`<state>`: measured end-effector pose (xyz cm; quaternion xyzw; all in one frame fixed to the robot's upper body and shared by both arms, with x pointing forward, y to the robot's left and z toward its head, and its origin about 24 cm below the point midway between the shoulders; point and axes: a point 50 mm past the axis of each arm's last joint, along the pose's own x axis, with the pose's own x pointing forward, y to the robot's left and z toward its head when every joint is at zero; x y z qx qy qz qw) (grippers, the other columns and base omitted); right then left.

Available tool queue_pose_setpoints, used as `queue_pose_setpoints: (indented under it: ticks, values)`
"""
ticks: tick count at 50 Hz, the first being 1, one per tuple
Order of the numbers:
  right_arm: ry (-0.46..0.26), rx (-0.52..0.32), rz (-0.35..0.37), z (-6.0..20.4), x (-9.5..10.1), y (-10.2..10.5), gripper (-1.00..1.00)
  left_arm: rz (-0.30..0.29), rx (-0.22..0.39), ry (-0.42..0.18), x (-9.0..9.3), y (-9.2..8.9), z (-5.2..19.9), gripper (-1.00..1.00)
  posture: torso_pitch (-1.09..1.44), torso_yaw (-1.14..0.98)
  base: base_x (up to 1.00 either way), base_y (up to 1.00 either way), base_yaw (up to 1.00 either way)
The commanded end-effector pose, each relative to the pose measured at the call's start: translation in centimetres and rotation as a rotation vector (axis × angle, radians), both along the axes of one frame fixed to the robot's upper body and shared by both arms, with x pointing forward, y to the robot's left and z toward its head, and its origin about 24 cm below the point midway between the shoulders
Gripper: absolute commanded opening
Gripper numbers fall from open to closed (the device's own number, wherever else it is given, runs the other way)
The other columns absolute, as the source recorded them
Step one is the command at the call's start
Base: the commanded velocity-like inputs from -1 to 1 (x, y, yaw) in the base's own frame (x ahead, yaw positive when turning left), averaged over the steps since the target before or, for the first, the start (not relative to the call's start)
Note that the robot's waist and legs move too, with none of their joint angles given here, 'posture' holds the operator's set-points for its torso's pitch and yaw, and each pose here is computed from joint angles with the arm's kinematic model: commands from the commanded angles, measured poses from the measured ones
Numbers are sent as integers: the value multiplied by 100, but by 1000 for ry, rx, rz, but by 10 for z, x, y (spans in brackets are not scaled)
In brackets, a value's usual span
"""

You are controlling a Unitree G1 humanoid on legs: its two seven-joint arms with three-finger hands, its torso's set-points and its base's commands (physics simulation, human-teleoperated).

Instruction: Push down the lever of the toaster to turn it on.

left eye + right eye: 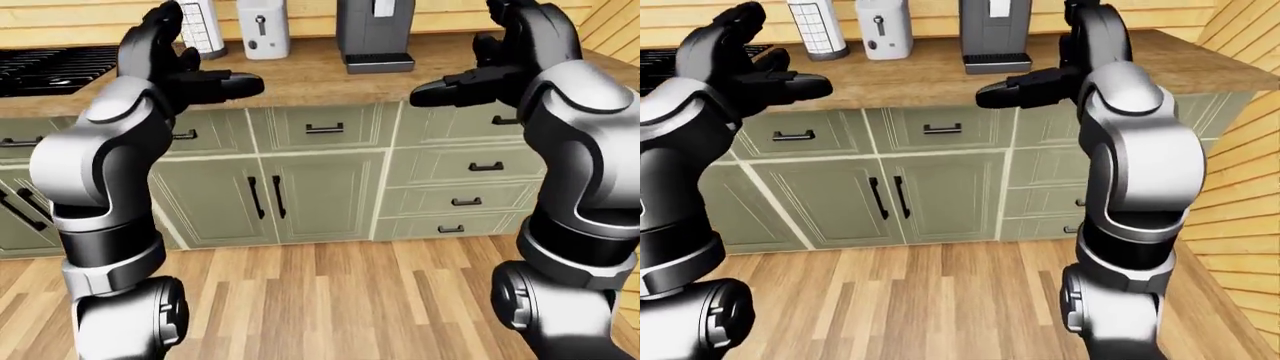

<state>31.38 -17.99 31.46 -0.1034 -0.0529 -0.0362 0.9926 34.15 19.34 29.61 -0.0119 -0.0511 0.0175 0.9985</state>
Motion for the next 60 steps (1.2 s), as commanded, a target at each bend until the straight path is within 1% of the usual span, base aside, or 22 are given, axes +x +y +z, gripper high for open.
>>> queue_pose_setpoints:
  ticks: [1, 6, 9, 12, 20, 32, 39, 47, 51, 57, 60]
  values:
    - [-67, -8, 12, 13, -4, 2, 100, 15, 0, -71, -5, 2, 17, 100, 0, 0, 0, 21, 0]
    - [-68, -7, 20, 17, -2, 5, 100, 7, 7, -79, -5, -1, 22, 100, 0, 0, 0, 21, 0]
    - [-66, -5, 20, 15, -2, 5, 100, 9, 5, -81, -6, 0, 24, 100, 0, 0, 0, 22, 0]
    - [-66, -6, 23, 15, -1, 4, 100, 15, 2, -80, -7, 2, 22, 100, 0, 0, 0, 21, 0]
    - [-64, -11, 30, 15, -1, 5, 100, 3, -1, -74, -6, -1, 22, 100, 0, 0, 3, 23, 0]
    - [-64, -14, 32, 15, -1, 5, 100, 3, 0, -75, -6, -1, 23, 100, 0, 0, 4, 24, 0]
    - [-64, -16, 32, 17, -1, 5, 100, 0, 3, -66, -7, -1, 14, 100, 0, 0, 8, 24, 0]
    - [-70, -16, 34, 19, 0, 4, 100, -1, 4, -70, -8, -2, 19, 100, 0, 0, 10, 24, 0]
    - [-66, -14, 33, 15, -1, 4, 100, -3, 4, -69, -8, -2, 17, 100, 0, 0, 12, 24, 0]
    - [-71, -17, 31, 20, -2, 3, 100, -1, 4, -69, -8, -1, 18, 100, 0, 0, 13, 24, 0]
    - [-68, -19, 34, 18, 0, 4, 100, 0, 3, -67, -8, -1, 18, 100, 0, 0, 18, 24, 0]
